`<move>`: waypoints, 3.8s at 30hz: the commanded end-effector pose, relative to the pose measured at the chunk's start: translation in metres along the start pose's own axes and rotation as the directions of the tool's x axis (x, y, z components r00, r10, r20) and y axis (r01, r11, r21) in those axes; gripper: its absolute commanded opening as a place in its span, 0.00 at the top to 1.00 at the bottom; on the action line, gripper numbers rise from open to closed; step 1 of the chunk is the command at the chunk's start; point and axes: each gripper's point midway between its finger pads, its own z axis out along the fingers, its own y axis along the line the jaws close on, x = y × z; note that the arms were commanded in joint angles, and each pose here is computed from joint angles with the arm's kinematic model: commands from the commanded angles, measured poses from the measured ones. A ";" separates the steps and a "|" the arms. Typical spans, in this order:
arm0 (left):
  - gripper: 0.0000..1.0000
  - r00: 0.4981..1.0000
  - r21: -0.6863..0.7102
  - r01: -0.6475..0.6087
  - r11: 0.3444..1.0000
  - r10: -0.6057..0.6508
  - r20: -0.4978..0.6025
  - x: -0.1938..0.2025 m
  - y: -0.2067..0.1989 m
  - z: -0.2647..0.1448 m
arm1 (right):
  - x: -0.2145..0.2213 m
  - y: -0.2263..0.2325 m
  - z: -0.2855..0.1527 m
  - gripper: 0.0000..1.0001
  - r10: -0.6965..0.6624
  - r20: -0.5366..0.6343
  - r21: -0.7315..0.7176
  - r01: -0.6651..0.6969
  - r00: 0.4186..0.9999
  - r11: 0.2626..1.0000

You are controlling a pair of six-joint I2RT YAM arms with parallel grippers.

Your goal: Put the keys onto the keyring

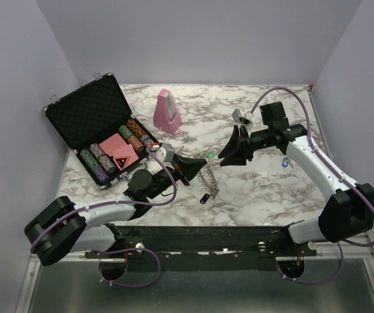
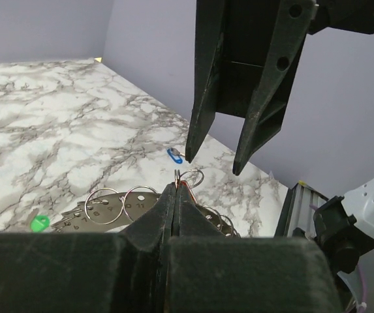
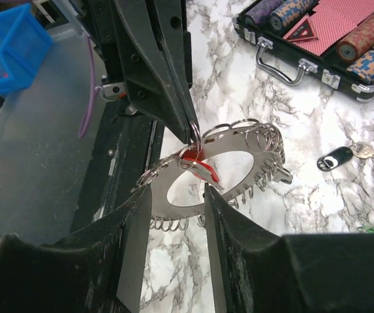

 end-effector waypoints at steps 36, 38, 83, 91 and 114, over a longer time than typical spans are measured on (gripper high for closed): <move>1.00 0.990 -0.243 0.137 0.960 -0.126 0.062 -0.015 0.004 0.026 | 0.003 -0.033 0.013 0.79 -0.049 -0.095 0.199 0.068 0.994 0.978; 1.00 0.990 -0.249 0.137 0.959 -0.125 0.060 -0.015 0.006 0.025 | 0.002 -0.034 0.012 0.94 -0.050 -0.096 0.203 0.069 0.994 0.977; 1.00 0.996 -0.133 0.037 0.990 -0.026 0.085 -0.013 -0.003 0.001 | -0.007 0.006 0.010 0.65 -0.074 -0.043 0.015 0.075 0.996 0.997; 1.00 0.996 0.134 -0.079 0.988 0.075 0.038 -0.005 -0.035 -0.009 | 0.005 -0.003 0.010 0.58 -0.029 -0.020 0.021 0.030 0.999 0.999; 1.00 0.994 0.284 -0.108 0.953 0.095 0.057 -0.014 -0.054 -0.002 | 0.017 0.027 0.020 0.69 -0.113 0.030 -0.142 0.116 0.993 0.983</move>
